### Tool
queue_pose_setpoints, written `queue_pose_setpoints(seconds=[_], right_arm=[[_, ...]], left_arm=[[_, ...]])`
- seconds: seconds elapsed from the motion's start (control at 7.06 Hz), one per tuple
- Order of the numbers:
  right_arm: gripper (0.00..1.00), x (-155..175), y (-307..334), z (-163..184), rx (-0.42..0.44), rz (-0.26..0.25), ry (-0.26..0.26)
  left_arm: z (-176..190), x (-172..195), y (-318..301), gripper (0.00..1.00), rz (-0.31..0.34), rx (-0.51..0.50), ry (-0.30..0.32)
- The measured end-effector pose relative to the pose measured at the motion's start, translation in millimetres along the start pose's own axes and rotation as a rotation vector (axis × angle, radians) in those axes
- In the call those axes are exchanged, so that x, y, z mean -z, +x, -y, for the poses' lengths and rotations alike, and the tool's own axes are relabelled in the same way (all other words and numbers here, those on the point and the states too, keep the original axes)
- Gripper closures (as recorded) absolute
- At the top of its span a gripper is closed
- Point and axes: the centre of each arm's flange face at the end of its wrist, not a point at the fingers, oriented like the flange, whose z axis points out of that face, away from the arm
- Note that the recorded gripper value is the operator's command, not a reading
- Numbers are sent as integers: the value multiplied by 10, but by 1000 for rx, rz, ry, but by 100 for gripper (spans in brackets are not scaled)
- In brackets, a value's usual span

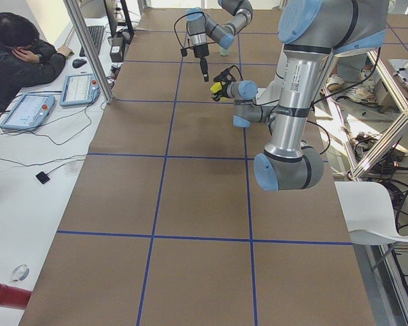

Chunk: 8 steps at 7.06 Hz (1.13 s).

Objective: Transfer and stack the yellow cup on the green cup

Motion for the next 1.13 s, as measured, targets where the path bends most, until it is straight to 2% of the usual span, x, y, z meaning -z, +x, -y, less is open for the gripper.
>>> queue_pose_setpoints(seconds=[0.42, 0.71, 1.13], right_arm=[[15, -33, 63, -27, -15, 3, -46], [21, -39, 125, -73, -20, 9, -80], [26, -52, 191, -115, -21, 12, -105]], left_arm=[[40, -5, 40, 100, -17, 3, 15], [45, -8, 46, 100, -20, 3, 17], [69, -20, 74, 100, -24, 5, 22]])
